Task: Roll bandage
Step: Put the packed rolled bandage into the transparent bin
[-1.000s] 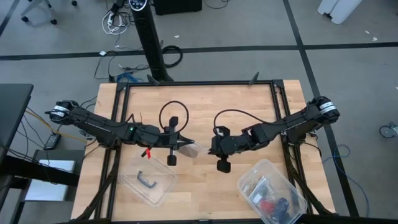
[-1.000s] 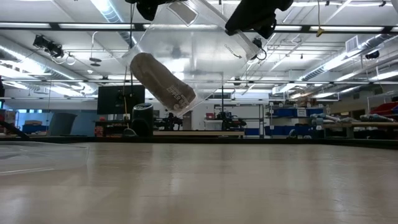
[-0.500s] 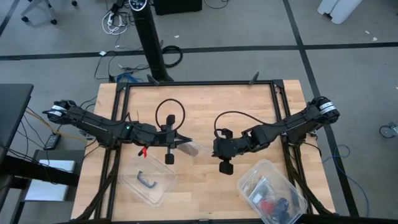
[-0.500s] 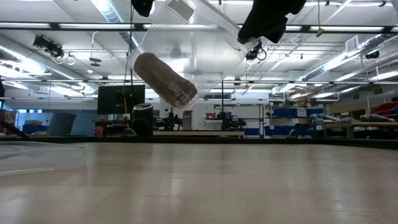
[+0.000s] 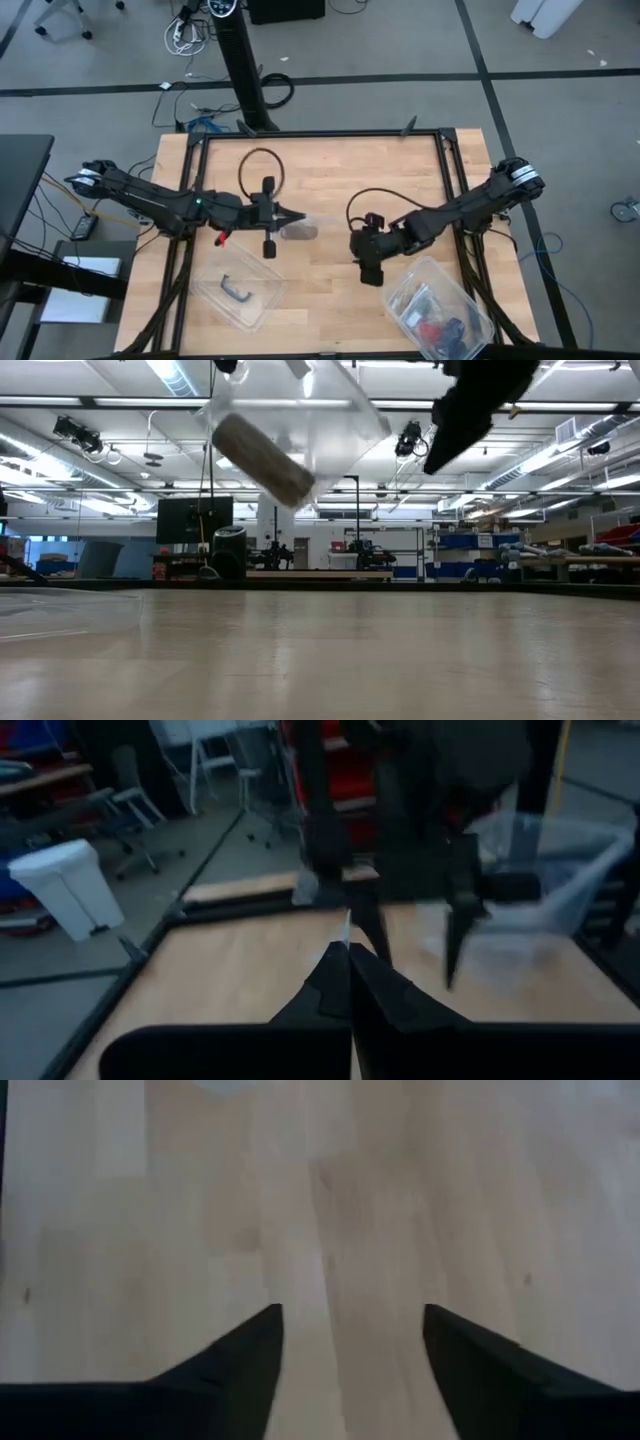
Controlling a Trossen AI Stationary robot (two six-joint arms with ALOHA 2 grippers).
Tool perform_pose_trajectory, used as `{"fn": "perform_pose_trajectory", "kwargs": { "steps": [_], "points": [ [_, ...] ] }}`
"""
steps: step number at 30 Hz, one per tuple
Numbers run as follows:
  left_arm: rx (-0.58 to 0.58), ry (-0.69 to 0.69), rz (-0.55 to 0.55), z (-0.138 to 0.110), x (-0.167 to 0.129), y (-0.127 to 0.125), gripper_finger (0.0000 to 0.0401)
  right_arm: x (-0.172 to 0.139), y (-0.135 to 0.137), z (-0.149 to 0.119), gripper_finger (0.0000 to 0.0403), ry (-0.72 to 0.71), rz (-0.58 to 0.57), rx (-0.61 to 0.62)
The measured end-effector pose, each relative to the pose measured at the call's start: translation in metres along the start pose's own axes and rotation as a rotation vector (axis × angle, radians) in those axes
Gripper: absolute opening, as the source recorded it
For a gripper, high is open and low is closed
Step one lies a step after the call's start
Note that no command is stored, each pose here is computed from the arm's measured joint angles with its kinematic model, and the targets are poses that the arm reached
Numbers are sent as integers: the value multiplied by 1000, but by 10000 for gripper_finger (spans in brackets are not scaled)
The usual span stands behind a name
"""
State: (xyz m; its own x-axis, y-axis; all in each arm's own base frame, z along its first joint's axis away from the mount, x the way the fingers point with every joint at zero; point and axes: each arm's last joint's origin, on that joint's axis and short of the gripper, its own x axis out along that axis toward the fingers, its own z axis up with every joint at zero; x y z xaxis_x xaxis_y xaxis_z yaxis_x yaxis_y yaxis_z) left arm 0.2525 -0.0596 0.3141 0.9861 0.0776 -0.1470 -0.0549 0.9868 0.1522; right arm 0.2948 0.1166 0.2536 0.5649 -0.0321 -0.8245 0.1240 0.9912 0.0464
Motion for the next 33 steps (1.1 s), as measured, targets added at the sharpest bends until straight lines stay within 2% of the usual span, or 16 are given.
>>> {"fn": "perform_pose_trajectory", "kwargs": {
  "steps": [3, 7, 9, 13, 20, 23, 25, 30, 33],
  "points": [
    [-6, -13, -4, 2, -2, 0, 0, -7, 0, 2, 266, -21, 9, 5],
    [2, 19, -35, -6, -1, -4, 0, -17, 2, 7, 281, -77, -48, -16],
    [-15, 13, -41, -9, -1, -5, 0, -25, 6, 12, 280, -131, -75, -38],
    [-26, -11, -123, -15, 2, -9, 0, -40, 11, 25, 272, -248, -162, -104],
    [-17, -57, -167, -16, 12, -16, 0, -41, 6, 50, 243, -406, -129, -164],
    [-17, -84, -164, -14, 13, -16, 0, -35, 2, 54, 215, -389, -99, -179],
    [-14, -103, -161, -12, 13, -16, 0, -30, 1, 56, 180, -387, -89, -193],
    [-1, -136, -138, -9, 13, -15, 0, -29, 3, 56, 30, -389, -80, -246],
    [1, -126, -127, -10, 13, -15, 0, -35, 7, 55, 10, -392, -71, -261]
  ]
}}
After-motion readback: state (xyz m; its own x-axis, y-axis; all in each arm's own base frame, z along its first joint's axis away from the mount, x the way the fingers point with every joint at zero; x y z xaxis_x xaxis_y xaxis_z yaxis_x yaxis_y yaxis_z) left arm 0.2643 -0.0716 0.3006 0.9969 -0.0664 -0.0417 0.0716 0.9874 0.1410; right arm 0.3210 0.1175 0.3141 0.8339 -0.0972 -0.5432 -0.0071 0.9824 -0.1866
